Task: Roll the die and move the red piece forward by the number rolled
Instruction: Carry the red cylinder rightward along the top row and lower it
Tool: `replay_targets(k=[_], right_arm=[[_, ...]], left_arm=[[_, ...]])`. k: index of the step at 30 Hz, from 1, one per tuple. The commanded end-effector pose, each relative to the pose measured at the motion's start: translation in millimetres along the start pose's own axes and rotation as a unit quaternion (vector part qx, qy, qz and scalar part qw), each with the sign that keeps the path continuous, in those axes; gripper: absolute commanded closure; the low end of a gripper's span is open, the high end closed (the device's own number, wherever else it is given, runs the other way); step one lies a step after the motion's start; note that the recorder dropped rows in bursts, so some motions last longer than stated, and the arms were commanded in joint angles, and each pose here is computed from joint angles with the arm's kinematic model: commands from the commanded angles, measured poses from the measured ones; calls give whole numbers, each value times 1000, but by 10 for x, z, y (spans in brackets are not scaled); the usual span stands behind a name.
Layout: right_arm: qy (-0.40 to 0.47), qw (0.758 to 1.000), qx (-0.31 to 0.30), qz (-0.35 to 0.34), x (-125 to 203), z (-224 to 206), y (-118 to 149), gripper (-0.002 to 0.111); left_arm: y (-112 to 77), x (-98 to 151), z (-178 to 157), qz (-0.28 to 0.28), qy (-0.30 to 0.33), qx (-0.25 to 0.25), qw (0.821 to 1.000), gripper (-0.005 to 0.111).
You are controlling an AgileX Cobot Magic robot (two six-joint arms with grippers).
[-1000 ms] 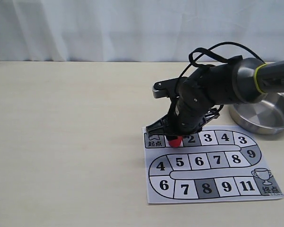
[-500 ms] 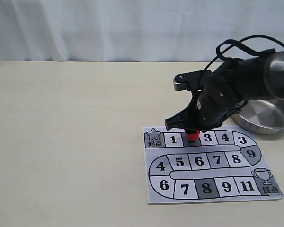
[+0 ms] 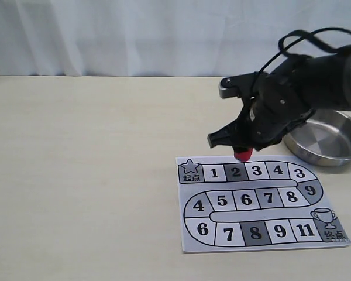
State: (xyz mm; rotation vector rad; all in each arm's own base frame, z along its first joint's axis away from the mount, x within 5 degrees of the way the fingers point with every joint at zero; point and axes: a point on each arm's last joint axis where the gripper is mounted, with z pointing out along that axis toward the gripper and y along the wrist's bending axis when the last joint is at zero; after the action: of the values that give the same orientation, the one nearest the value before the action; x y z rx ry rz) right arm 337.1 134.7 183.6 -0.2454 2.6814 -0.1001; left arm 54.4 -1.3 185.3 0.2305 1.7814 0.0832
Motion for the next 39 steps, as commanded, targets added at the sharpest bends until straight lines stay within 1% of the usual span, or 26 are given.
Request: replay_targets(k=[1,4,9,18,21,25,27,30,34,39], right_arm=[[-15,1000,18,5,-64,-242,-173,104],[2,1000,28,9,12,-167,-259,104],[16,999,23,19,162,101,-362,104],[32,999,12,11,240,408,-300,104],[26,1000,14,10,214,371,-309,104],[1,1000,22,21,70,60,-367,104],[-16,999,31,16,20,-107,-412,104],[-27,999,42,16,1,-217,-492,104],[-6,998,53,37,61,-135,-642,104],[9,998,43,55,245,168,-762,104]], left_arm=[[-5,1,0,-1,-1,4,1000,107],[-5,1,0,-1,-1,4,1000,107],[-5,1,0,-1,-1,4,1000,107],[-5,1,0,-1,-1,4,1000,107],[-5,1,0,-1,-1,4,1000,107],[-5,1,0,-1,-1,4,1000,107],[-5,1,0,-1,-1,4,1000,107],[-5,1,0,-1,-1,4,1000,107],[-5,1,0,-1,-1,4,1000,107],[-5,1,0,-1,-1,4,1000,107]])
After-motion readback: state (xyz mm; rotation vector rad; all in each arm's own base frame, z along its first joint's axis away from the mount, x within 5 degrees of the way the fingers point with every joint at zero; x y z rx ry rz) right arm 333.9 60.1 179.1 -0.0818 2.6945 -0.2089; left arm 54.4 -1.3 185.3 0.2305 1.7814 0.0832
